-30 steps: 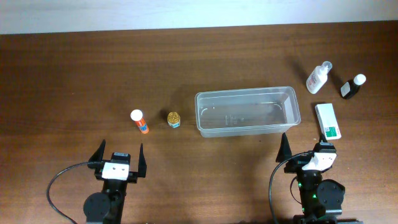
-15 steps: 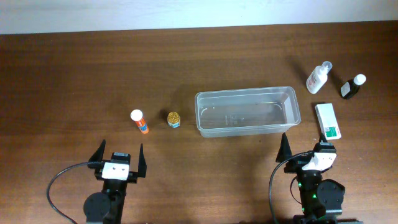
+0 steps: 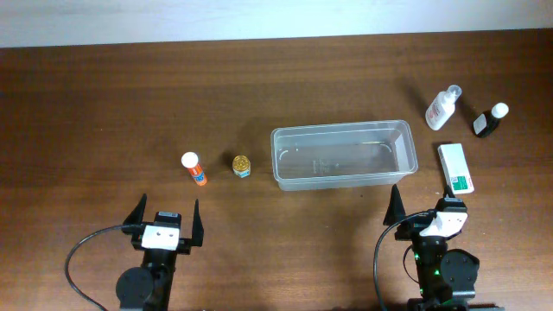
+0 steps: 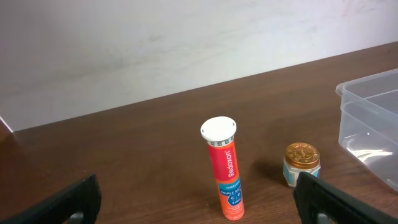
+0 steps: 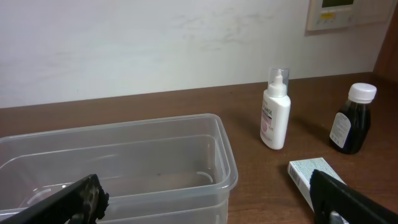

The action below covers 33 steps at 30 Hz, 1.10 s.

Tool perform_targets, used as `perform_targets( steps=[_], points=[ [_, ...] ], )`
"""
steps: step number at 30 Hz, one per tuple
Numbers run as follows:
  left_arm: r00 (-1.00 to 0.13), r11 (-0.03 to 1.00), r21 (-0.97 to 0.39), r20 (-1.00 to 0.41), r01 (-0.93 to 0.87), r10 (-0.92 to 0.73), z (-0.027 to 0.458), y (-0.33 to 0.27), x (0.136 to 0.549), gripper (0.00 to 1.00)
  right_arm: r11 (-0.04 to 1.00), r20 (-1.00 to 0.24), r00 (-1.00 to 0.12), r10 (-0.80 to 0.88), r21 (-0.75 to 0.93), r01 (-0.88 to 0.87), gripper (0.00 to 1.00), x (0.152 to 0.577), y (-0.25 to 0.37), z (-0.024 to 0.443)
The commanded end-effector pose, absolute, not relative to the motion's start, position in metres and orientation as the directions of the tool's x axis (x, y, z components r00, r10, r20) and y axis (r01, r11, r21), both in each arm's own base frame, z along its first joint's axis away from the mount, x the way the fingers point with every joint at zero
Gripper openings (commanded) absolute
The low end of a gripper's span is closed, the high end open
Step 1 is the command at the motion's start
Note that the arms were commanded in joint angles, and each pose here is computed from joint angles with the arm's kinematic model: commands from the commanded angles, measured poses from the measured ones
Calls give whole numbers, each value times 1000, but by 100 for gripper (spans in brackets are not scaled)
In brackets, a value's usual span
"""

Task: Pack container

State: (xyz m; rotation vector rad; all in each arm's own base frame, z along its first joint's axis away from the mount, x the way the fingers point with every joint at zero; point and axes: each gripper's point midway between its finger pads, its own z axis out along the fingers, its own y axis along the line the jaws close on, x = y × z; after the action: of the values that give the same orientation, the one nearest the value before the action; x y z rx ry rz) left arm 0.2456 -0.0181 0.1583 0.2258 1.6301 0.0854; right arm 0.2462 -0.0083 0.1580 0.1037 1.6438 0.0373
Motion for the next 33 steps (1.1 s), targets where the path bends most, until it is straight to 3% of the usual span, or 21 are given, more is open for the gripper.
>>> perform_targets(
  steps=[1, 8, 14, 18, 26, 29, 33],
  points=[
    [-60, 974, 207, -975, 86, 213, 157, -16, 245, 100, 996, -994, -75, 83, 82, 25, 98, 246, -4, 156],
    [-60, 974, 207, -975, 86, 213, 157, -16, 245, 99, 996, -993, -77, 87, 89, -17, 98, 246, 3, 156],
    [-60, 974, 207, -975, 86, 213, 157, -16, 245, 99, 985, -996, -27, 85, 88, -150, 98, 245, 25, 172],
    [-60, 974, 207, -975, 86, 213, 157, -16, 245, 99, 972, -995, 65, 81, 65, -225, 98, 239, 37, 205],
    [-60, 974, 207, -975, 86, 213, 157, -16, 245, 99, 982, -980, 200, -6, -44, -185, 98, 224, 32, 291],
    [-60, 974, 207, -975, 86, 213, 157, -16, 245, 99, 997, -991, 122, -48, -55, -61, 98, 233, 11, 318],
    [-60, 974, 207, -975, 86, 213, 157, -16, 245, 99, 996, -985, -153, -80, -86, 37, 99, 268, -10, 317]
  ],
)
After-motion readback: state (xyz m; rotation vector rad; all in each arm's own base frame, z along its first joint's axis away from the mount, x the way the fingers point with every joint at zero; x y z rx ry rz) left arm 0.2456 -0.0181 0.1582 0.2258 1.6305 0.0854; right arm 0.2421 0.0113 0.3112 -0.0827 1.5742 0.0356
